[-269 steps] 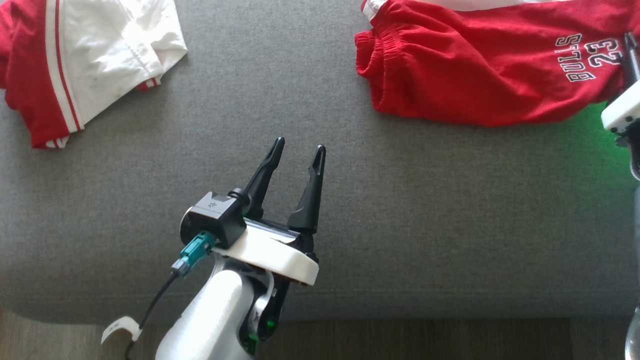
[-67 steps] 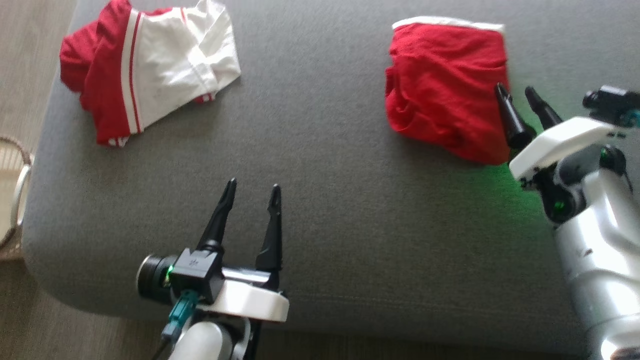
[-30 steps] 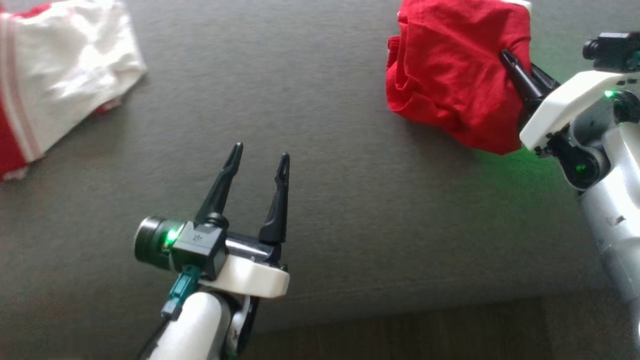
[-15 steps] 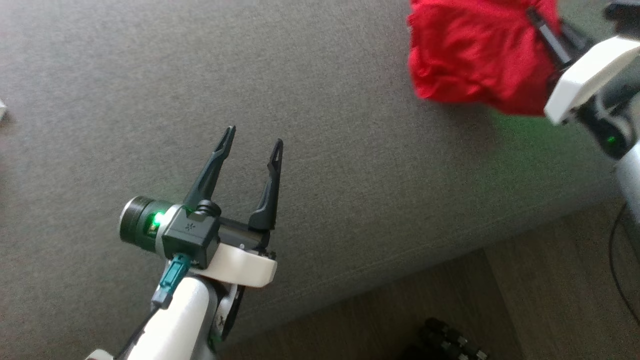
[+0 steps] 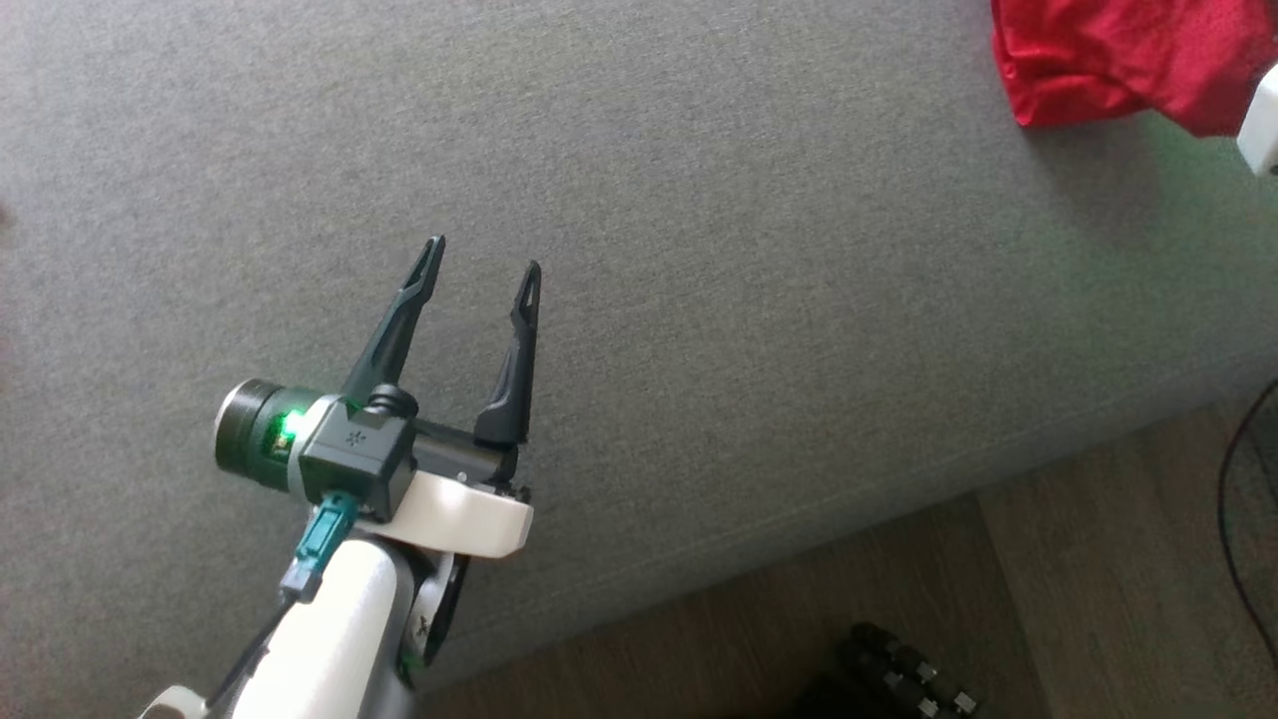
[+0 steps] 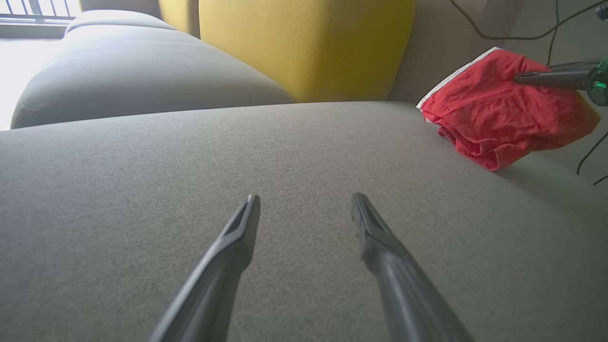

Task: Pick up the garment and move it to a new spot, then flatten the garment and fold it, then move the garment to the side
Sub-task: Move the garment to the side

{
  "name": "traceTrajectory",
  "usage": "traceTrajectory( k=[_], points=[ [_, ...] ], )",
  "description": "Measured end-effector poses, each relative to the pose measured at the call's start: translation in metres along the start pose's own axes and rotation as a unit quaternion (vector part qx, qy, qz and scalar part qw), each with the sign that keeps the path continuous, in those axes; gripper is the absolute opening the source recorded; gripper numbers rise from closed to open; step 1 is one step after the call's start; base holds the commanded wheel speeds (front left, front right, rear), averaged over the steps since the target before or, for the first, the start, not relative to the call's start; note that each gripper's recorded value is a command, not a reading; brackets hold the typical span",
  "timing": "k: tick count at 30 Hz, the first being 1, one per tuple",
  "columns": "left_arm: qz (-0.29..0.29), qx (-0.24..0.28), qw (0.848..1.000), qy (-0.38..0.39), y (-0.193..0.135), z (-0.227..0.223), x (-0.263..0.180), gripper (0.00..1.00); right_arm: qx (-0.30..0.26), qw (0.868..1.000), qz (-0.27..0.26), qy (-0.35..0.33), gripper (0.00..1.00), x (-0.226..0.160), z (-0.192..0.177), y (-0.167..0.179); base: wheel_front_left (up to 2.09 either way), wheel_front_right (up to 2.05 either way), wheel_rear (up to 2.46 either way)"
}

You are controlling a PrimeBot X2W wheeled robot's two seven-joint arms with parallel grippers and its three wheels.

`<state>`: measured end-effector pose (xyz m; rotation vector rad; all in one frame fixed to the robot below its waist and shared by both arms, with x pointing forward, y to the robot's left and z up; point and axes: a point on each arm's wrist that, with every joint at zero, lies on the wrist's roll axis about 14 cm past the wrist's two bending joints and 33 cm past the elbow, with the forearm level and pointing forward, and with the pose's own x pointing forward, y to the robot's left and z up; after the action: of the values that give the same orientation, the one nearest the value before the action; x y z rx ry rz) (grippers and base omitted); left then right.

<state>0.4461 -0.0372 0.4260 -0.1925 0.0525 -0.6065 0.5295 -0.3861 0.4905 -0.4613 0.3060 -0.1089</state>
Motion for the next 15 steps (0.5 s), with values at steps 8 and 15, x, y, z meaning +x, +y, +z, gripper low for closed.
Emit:
traceTrajectory(
  k=[8,15],
  points=[
    [0.004,-0.001,1.000,0.007,0.005,-0.005,-0.003,1.00,-0.047,0.999,-0.024,0.007,1.00,0.006,-0.004,-0.015,0.00,0.00,0.00],
    [0.005,0.004,1.000,0.003,0.005,0.000,-0.004,1.00,-0.080,0.993,-0.077,-0.035,1.00,0.002,0.027,-0.049,0.00,0.00,0.00]
  ],
)
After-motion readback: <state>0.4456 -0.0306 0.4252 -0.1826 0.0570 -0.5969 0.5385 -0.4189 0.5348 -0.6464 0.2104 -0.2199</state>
